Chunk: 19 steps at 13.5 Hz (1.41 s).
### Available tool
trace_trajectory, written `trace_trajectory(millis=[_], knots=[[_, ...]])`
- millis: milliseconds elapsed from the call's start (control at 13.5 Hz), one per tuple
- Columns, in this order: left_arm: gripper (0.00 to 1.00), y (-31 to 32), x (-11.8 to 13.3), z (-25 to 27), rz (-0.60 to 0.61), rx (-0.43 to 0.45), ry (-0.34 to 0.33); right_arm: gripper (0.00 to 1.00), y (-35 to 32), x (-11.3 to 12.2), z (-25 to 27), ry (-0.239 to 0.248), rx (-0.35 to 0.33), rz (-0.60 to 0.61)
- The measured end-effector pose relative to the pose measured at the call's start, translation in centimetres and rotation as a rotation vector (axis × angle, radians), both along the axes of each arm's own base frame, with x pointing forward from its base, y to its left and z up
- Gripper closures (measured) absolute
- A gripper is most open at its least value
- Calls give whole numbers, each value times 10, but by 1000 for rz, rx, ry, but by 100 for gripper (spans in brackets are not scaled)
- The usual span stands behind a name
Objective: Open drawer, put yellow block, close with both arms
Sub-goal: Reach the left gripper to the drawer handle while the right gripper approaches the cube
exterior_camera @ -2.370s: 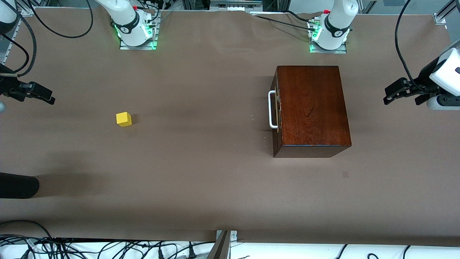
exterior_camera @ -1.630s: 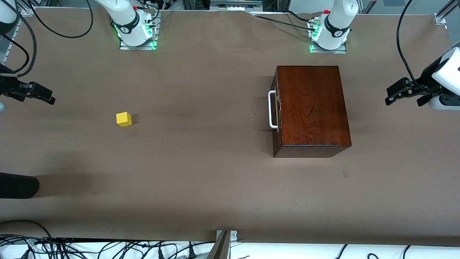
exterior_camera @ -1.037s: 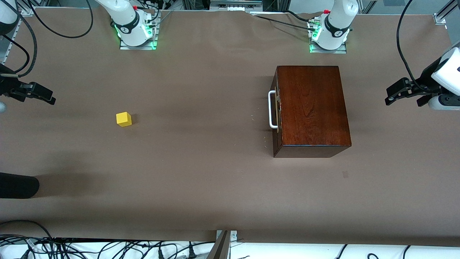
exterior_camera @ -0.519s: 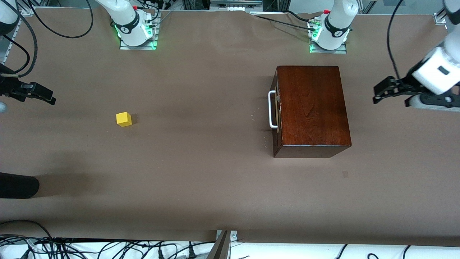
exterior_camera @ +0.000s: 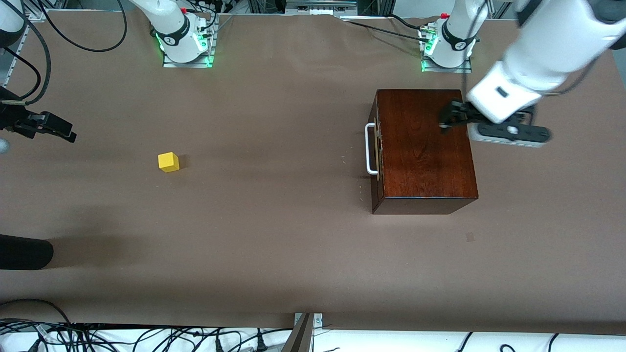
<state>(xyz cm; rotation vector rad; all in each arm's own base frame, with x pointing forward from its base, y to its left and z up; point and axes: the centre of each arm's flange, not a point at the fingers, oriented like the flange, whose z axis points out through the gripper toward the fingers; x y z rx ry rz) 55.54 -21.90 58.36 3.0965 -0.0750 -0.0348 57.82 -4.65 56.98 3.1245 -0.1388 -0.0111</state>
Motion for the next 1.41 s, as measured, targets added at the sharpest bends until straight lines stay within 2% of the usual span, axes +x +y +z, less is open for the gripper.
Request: trace_trajectory(millis=[148, 296, 444, 815, 1111, 1407], knots=[[0, -64, -22, -17, 42, 28, 26, 0, 0, 0, 0, 0, 0, 0], [0, -123, -48, -38, 54, 100, 21, 0, 0, 0, 0, 0, 0, 0], [0, -163, -68, -60, 64, 134, 32, 0, 0, 0, 0, 0, 0, 0], [0, -206, -68, -134, 63, 160, 71, 0, 0, 0, 0, 0, 0, 0], [0, -216, -67, -198, 36, 176, 46, 0, 0, 0, 0, 0, 0, 1], [0, -207, -72, -234, -5, 232, 11, 0, 3, -1, -4, 11, 1, 5]])
